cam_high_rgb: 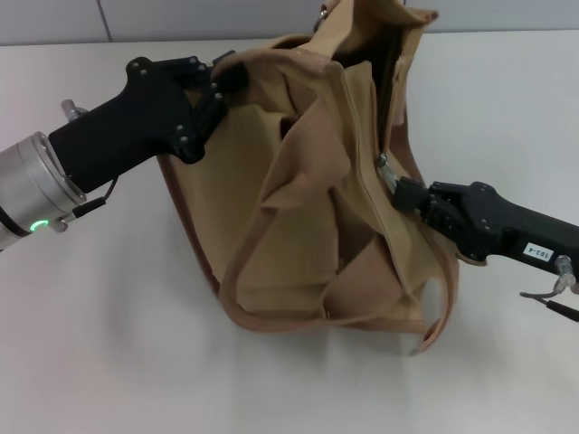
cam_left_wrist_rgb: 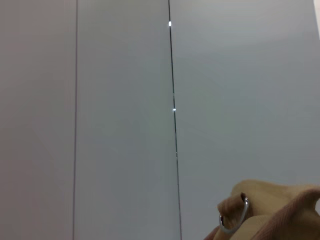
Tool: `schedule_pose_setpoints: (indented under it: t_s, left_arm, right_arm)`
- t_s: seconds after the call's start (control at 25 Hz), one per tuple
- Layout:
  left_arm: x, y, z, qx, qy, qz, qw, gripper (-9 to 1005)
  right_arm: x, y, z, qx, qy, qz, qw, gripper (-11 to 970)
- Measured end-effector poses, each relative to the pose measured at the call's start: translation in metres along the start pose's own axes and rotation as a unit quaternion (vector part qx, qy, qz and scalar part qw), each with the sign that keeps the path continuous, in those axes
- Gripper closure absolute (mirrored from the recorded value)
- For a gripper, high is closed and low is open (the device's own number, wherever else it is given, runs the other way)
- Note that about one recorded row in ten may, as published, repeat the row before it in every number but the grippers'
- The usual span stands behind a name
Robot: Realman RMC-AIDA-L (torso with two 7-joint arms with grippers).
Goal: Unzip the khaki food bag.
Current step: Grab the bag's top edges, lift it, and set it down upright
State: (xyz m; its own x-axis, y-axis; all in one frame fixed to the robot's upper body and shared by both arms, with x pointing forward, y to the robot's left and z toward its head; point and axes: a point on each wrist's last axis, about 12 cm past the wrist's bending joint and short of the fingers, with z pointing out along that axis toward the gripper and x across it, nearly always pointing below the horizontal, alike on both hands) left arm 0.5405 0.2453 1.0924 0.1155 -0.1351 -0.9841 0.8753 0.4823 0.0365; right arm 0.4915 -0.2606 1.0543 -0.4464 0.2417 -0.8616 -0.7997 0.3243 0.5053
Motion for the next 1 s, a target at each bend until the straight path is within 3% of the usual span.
schedule_pose_setpoints:
  t_s: [0.52,1.0]
  left_arm:
    - [-0.001,0.007,-0.016,-0.054,-0.013,-0.002,0.998,849]
    - [0.001,0.007,-0.021,-0.067,-0.012,-0.004,0.998,846]
  right_arm:
    - [0.000,-0.007,-0.021,0.023,0.045,0.011,0.999,899]
    - [-0.001,-0.012,-0.036,0.037,0.089,0.008,0.995,883]
